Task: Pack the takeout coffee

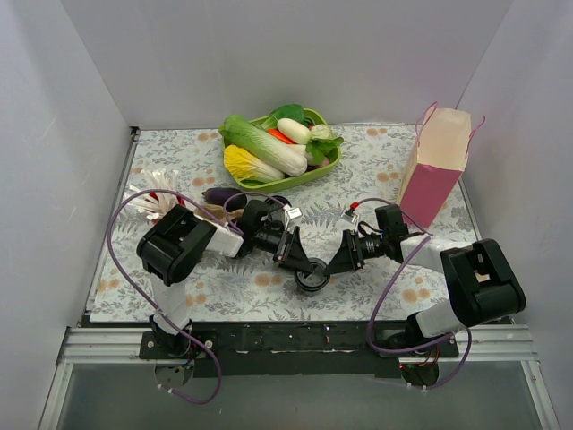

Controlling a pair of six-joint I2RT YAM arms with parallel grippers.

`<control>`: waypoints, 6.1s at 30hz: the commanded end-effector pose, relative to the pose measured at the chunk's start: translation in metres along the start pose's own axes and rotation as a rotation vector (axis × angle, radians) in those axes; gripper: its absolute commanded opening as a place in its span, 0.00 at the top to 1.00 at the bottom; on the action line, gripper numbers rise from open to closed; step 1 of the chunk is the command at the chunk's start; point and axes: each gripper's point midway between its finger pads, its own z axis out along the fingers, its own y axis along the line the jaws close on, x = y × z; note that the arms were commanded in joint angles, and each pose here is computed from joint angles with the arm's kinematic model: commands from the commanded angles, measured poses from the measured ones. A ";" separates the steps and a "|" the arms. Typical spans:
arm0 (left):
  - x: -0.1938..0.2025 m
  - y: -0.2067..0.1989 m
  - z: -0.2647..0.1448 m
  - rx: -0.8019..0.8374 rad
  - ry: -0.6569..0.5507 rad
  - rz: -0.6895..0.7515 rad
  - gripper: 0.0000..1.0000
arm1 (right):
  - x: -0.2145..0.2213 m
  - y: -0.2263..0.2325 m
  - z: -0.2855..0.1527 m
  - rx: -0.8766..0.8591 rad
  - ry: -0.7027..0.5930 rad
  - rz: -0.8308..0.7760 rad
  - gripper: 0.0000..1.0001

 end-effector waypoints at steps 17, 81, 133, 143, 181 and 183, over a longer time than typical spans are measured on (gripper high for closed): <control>0.001 0.006 -0.007 0.159 -0.084 -0.051 0.02 | -0.014 -0.016 0.006 -0.018 -0.027 0.015 0.24; -0.051 -0.029 -0.011 0.123 -0.130 0.122 0.02 | -0.031 -0.040 0.016 0.059 0.070 -0.122 0.41; 0.067 -0.038 -0.193 -0.709 0.323 0.018 0.07 | -0.107 0.045 -0.056 0.385 -0.063 -0.927 0.25; 0.059 -0.028 -0.172 -0.543 0.392 -0.031 0.20 | -0.099 0.037 -0.049 0.363 -0.045 -0.909 0.25; 0.025 -0.040 -0.155 -0.445 0.371 0.105 1.00 | 0.021 -0.021 0.048 -0.017 0.625 -1.754 0.37; 0.025 -0.038 -0.161 -0.494 0.379 0.126 0.57 | 0.025 -0.026 0.051 -0.021 0.639 -1.760 0.38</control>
